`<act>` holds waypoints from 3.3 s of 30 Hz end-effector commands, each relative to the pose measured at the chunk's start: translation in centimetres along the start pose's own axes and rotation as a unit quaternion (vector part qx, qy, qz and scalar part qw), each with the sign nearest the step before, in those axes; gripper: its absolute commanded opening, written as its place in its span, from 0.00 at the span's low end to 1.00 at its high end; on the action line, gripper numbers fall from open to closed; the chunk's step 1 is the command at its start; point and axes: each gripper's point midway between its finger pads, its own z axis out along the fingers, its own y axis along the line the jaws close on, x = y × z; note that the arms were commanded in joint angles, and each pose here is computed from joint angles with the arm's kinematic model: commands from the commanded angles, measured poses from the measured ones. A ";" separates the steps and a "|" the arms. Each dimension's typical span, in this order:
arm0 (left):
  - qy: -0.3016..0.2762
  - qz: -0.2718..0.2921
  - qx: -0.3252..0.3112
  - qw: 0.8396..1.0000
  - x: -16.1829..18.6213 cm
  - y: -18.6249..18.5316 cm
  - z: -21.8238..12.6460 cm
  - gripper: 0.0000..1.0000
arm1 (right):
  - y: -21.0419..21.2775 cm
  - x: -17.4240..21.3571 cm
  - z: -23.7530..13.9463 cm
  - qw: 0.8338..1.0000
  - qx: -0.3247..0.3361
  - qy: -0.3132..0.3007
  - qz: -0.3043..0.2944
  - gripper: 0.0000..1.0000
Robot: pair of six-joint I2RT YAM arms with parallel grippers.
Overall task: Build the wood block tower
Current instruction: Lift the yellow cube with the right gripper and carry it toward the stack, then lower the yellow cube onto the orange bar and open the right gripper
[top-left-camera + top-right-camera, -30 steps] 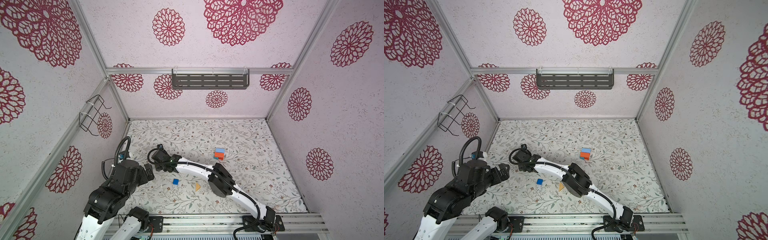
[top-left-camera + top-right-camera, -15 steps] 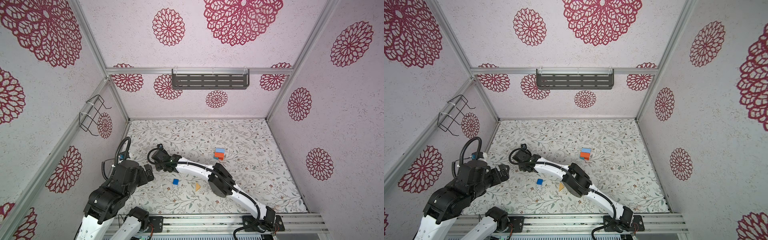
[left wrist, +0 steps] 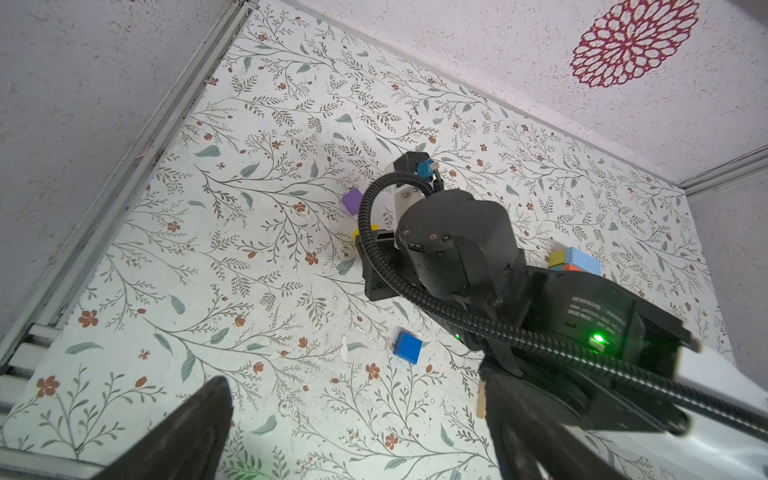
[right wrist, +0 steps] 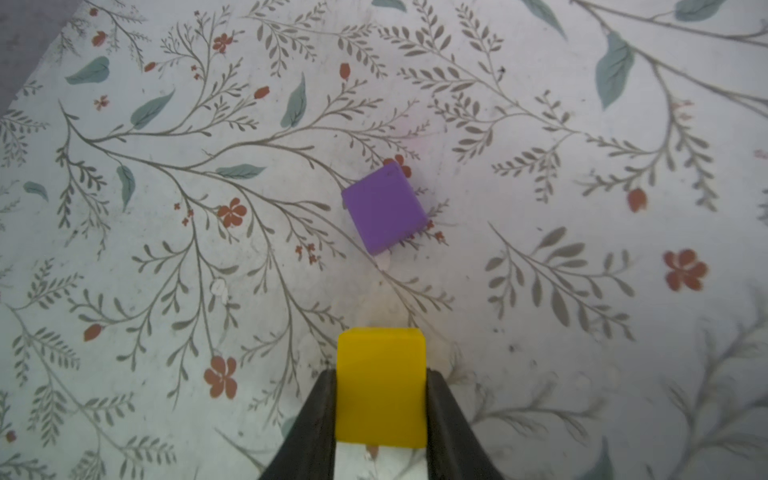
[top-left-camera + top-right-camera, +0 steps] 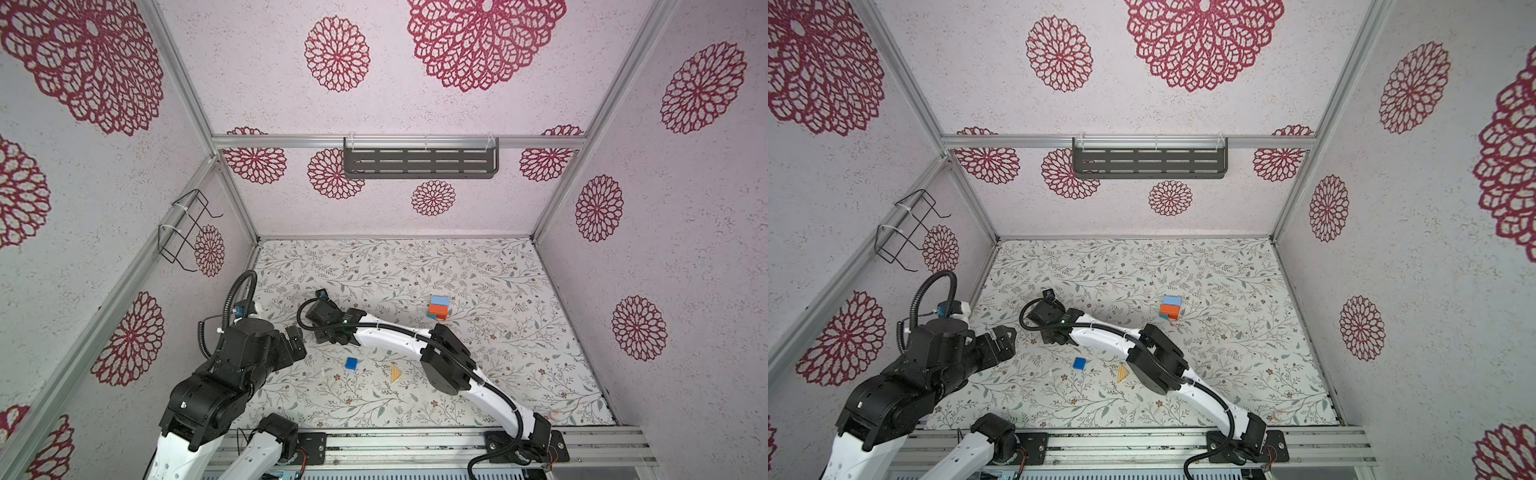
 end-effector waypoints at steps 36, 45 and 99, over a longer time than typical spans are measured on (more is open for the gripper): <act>0.070 0.102 0.101 0.987 3.6 -18.6 13.9 0.97 | -30.8 3.3 -23.1 0.964 0.184 -0.056 0.184 0.30; 0.072 0.109 0.083 0.988 5.0 -16.9 14.9 0.97 | -32.4 2.9 -21.2 0.959 0.186 -0.042 0.209 0.30; 0.124 0.099 0.048 0.986 8.0 -12.4 18.7 0.97 | -34.4 1.6 -13.1 0.960 0.208 0.024 0.187 0.39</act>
